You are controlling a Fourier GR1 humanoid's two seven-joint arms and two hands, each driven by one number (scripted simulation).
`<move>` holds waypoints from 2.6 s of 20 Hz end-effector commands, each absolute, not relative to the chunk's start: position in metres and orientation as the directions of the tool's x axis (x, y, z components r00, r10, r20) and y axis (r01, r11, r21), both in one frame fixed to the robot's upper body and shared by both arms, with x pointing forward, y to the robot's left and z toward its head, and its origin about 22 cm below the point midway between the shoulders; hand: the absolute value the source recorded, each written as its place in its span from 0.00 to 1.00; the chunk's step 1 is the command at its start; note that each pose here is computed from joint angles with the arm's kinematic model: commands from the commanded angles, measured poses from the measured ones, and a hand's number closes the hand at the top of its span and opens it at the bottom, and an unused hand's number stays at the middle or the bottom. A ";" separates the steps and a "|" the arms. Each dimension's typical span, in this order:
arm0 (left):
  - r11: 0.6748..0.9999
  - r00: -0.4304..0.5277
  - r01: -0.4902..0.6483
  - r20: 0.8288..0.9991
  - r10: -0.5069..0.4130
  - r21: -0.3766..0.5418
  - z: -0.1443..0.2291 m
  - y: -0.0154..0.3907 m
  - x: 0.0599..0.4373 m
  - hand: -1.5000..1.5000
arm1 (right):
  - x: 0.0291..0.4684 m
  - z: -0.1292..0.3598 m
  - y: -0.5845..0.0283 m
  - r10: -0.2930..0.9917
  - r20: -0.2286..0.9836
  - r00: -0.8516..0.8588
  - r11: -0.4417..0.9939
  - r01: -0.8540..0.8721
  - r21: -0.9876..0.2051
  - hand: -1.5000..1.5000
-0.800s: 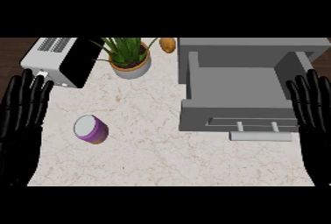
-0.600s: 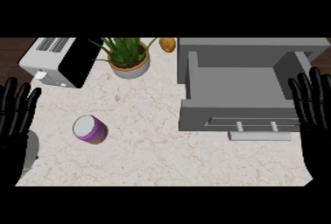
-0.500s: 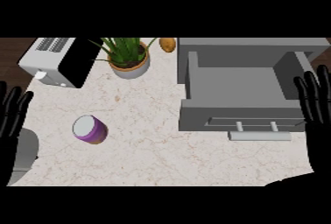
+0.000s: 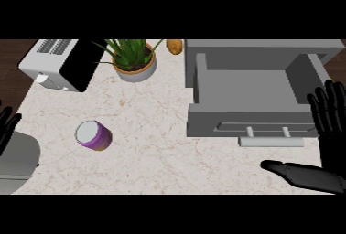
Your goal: Pick up the can, place it into the drawer and close the drawer
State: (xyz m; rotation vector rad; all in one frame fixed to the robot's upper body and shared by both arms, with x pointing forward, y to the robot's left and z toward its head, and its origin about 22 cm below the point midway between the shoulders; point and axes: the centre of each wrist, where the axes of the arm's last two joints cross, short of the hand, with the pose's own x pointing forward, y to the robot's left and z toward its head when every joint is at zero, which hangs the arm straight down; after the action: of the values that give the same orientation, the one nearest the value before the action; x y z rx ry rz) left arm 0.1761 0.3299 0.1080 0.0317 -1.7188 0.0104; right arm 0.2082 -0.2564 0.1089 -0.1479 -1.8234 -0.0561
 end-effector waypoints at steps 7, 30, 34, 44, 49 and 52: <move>1.000 -0.094 -0.013 0.995 -0.026 0.025 0.098 0.340 0.185 0.00 | 0.188 0.098 -0.278 0.083 0.966 -0.245 0.985 0.165 -0.043 0.00; 0.996 0.044 -0.054 0.997 -0.067 0.070 -0.022 0.306 0.207 0.00 | 0.170 0.107 -0.302 0.096 0.959 -0.265 0.983 0.174 -0.050 0.00; 0.993 0.035 -0.091 0.997 -0.069 0.072 -0.037 0.319 0.217 0.00 | 0.173 0.121 -0.270 0.108 0.959 -0.260 0.984 0.165 -0.066 0.00; 0.991 0.088 -0.128 0.995 -0.039 0.050 -0.085 0.345 0.216 0.00 | 0.171 0.134 -0.305 0.103 0.961 -0.258 0.983 0.176 -0.058 0.00; 0.990 0.084 -0.135 0.996 -0.038 0.049 -0.106 0.336 0.226 0.00 | 0.168 0.128 -0.299 0.119 0.957 -0.263 0.979 0.190 -0.070 0.00; 0.986 0.112 -0.159 0.993 -0.038 0.056 -0.122 0.338 0.223 0.00 | 0.158 0.113 -0.296 0.114 0.963 -0.244 0.984 0.164 -0.075 0.00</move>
State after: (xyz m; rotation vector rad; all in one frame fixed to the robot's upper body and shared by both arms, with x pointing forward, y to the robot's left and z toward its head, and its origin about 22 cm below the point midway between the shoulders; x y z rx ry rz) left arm 0.2253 0.3324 -0.1057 0.1477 -1.4772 0.0763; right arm 0.1615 -0.2963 0.1259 -0.2059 -1.8324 -0.0594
